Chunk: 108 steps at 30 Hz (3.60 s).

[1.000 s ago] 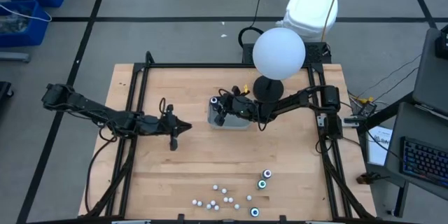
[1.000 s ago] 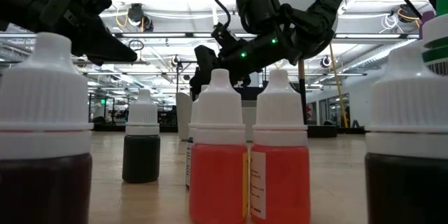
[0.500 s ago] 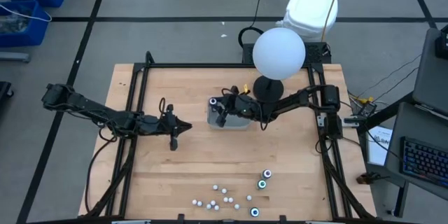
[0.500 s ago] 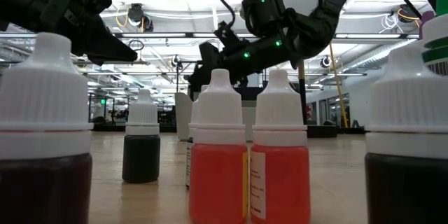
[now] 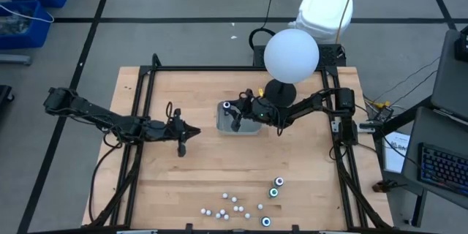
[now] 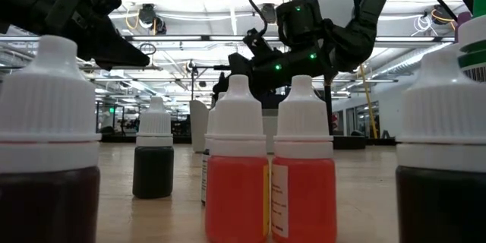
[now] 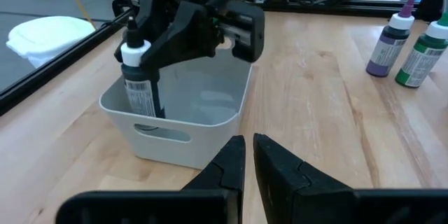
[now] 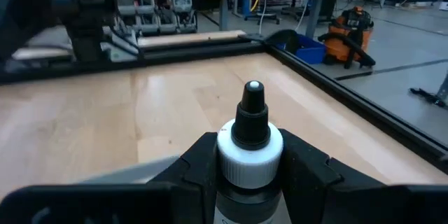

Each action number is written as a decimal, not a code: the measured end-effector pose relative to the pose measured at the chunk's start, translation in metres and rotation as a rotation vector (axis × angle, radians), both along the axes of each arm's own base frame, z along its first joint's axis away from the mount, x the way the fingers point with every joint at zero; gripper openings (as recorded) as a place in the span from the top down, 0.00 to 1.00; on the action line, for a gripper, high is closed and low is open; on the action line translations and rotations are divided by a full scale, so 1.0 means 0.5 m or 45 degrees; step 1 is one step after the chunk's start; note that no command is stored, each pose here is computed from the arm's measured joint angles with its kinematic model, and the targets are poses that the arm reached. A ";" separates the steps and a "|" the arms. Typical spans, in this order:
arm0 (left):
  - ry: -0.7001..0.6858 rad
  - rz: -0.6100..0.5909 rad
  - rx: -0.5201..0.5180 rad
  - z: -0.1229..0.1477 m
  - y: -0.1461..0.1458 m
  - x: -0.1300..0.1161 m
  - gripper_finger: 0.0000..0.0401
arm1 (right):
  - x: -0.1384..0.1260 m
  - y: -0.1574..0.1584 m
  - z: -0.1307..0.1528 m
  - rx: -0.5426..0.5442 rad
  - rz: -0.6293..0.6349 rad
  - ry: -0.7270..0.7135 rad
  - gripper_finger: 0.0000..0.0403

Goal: Pick & Place food coloring
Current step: Put the large black food coloring bottle into the gray bin, then put the large violet food coloring bottle into the gray bin

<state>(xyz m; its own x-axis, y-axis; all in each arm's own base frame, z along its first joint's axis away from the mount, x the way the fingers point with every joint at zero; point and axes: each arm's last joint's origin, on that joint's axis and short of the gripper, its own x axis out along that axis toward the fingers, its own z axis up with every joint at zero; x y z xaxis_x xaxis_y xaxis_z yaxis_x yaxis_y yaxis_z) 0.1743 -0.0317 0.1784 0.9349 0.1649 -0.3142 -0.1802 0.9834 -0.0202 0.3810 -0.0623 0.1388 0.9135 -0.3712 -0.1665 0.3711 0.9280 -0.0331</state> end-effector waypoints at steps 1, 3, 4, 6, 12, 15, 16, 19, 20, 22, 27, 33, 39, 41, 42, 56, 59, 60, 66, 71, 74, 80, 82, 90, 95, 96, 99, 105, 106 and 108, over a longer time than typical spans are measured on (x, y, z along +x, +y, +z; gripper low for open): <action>-0.004 0.000 -0.001 0.001 0.000 0.000 0.90 | 0.000 0.000 -0.001 -0.012 -0.010 0.013 0.73; -0.011 0.000 -0.003 0.002 0.000 0.001 0.90 | -0.001 -0.001 -0.004 -0.028 -0.025 0.037 0.73; -0.012 0.000 -0.003 0.002 0.000 0.001 0.90 | -0.001 -0.002 -0.005 -0.030 -0.024 0.047 0.73; -0.014 0.000 -0.003 0.002 0.000 0.001 0.90 | 0.000 -0.003 -0.015 -0.039 -0.025 0.058 0.73; -0.013 -0.003 0.007 0.002 0.000 0.001 0.90 | 0.015 -0.007 -0.048 -0.046 -0.021 0.075 0.73; -0.016 -0.003 0.008 0.003 0.000 0.001 0.90 | 0.028 -0.009 -0.063 -0.049 -0.023 0.056 0.73; -0.016 -0.004 0.009 0.003 0.000 0.001 0.90 | 0.030 -0.009 -0.065 -0.050 -0.023 0.047 0.73; -0.016 -0.005 0.010 0.003 0.000 0.001 0.90 | 0.032 -0.010 -0.062 -0.057 -0.023 0.020 0.73; -0.017 -0.005 0.009 0.003 0.000 0.001 0.90 | 0.032 -0.010 -0.060 -0.059 -0.022 0.014 0.73; -0.015 -0.005 0.010 0.003 0.000 0.001 0.90 | 0.032 -0.009 -0.056 -0.059 -0.020 0.012 0.73; -0.010 -0.007 0.014 0.002 0.000 0.001 0.90 | 0.033 -0.005 -0.056 -0.058 0.005 0.009 0.73; -0.010 -0.007 0.014 0.002 0.000 0.001 0.90 | 0.049 0.013 -0.049 -0.057 0.051 0.038 0.73; -0.009 -0.007 0.014 0.002 0.000 0.001 0.90 | 0.083 0.025 -0.030 -0.078 0.084 0.127 0.73; -0.010 -0.008 0.014 0.002 0.000 0.001 0.90 | 0.083 0.024 -0.030 -0.074 0.082 0.127 0.73; -0.009 -0.008 0.014 0.002 0.000 0.001 0.90 | 0.083 0.021 -0.030 -0.070 0.076 0.126 0.73; 0.009 -0.005 -0.001 -0.001 0.000 0.000 0.90 | 0.081 -0.006 -0.028 0.069 0.102 0.064 0.47; 0.008 -0.004 -0.004 -0.001 0.000 0.000 0.90 | 0.081 -0.006 -0.028 0.073 0.101 0.061 0.43; 0.008 -0.004 -0.005 -0.001 0.000 0.000 0.90 | 0.081 -0.006 -0.027 0.071 0.102 0.056 0.42; 0.007 -0.002 -0.008 -0.001 0.000 0.000 0.90 | 0.082 0.001 -0.023 0.040 0.119 0.052 0.39; 0.006 -0.002 -0.009 -0.001 0.000 0.000 0.90 | 0.080 0.001 -0.013 0.037 0.117 0.054 0.39; 0.005 -0.001 -0.014 -0.001 0.000 0.000 0.90 | 0.077 0.001 0.007 0.021 0.121 0.045 0.39; 0.010 -0.002 -0.013 -0.002 -0.001 -0.001 0.90 | 0.044 0.010 0.069 -0.050 0.138 0.080 0.39; 0.012 -0.001 -0.013 -0.002 0.000 -0.001 0.90 | 0.023 0.019 0.100 -0.075 0.154 0.094 0.39; 0.013 -0.001 -0.016 -0.002 -0.001 -0.001 0.90 | -0.133 0.076 0.202 -0.133 0.311 -0.015 0.62; 0.021 -0.070 -0.040 -0.003 -0.004 0.000 0.90 | -0.266 0.108 0.202 -0.143 0.340 -0.073 0.90; 0.019 -0.088 -0.043 -0.002 -0.005 0.000 0.90 | -0.291 0.113 0.197 -0.148 0.332 -0.094 0.95; 0.021 -0.104 -0.016 -0.002 -0.005 0.000 0.90 | -0.354 0.123 0.180 -0.127 0.343 -0.187 0.97; -0.006 -0.108 0.069 0.004 -0.004 0.002 0.90 | -0.433 0.131 0.125 -0.091 0.258 -0.254 0.98; -0.017 -0.107 0.104 0.006 -0.004 0.002 0.90 | -0.440 0.131 0.115 -0.092 0.240 -0.248 0.99; -0.015 -0.084 0.198 0.008 -0.001 0.003 0.90 | -0.450 0.131 0.104 -0.105 0.239 -0.247 0.99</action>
